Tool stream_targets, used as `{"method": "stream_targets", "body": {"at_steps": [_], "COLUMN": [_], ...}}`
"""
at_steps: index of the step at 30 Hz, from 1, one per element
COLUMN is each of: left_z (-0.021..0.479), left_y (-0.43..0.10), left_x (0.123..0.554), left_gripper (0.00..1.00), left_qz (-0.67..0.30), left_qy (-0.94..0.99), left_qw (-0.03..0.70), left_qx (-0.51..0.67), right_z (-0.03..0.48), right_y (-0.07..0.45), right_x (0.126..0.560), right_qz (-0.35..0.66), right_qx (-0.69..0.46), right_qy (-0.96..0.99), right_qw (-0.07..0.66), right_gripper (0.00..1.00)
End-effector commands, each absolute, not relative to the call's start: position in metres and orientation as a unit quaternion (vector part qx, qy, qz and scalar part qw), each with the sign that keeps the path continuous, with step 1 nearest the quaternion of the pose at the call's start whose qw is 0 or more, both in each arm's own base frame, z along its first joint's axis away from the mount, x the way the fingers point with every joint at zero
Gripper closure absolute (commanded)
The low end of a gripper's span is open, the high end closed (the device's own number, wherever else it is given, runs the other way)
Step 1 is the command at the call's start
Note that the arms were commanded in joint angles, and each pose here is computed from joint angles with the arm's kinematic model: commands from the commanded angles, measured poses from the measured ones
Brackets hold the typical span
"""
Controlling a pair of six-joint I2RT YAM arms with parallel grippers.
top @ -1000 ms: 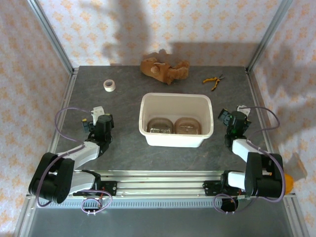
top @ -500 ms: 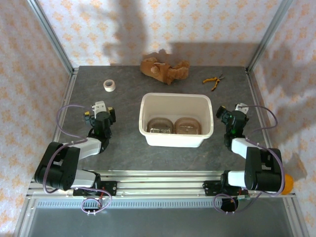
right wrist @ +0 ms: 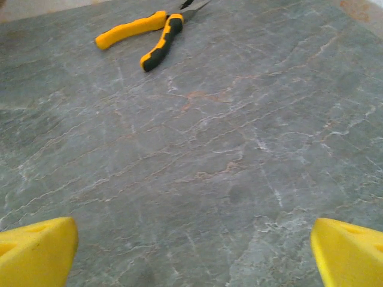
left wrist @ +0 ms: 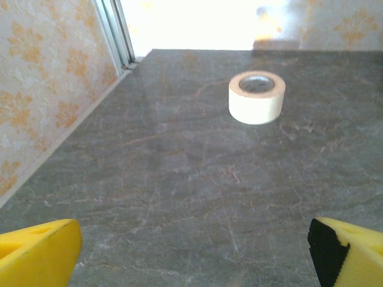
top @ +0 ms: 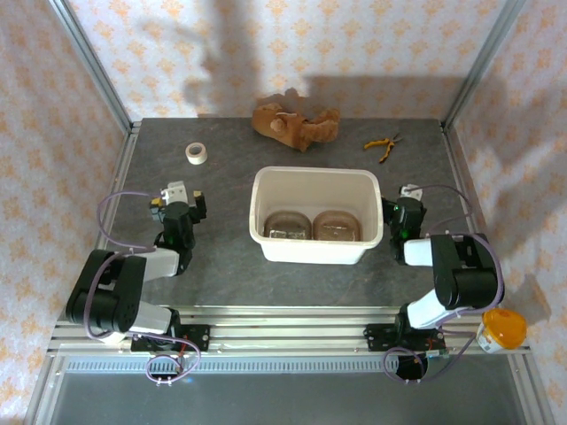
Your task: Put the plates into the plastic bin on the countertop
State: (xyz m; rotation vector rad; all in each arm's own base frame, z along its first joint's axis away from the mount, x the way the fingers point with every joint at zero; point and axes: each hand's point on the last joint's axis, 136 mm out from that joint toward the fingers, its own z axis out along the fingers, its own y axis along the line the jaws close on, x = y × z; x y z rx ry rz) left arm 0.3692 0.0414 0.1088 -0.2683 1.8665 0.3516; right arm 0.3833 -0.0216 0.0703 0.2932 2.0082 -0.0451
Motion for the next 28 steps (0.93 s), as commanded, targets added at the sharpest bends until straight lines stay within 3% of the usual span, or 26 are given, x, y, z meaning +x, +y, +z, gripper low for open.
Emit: {"method": "stream_targets", "body": {"at_steps": [1, 28], "left_z": [0.1125, 0.1082], "left_y": [0.0445, 0.0518], "left_x": [0.3789, 0.3815], "left_gripper": [0.00, 0.00], "left_qz": [0.146, 0.156], "left_qy": [0.784, 0.780], "left_qw": [0.592, 0.591], "left_qx": [-0.116, -0.133], "right_z": [0.0885, 0.0883], "right_y": [-0.0234, -0.0232], "right_x": [0.3945, 0.3952], "right_qz": [-0.032, -0.031], "right_qx": [0.110, 0.110], "right_qy": [0.826, 0.829], "right_qw": [0.552, 0.548], "right_gripper": [0.01, 0.01]}}
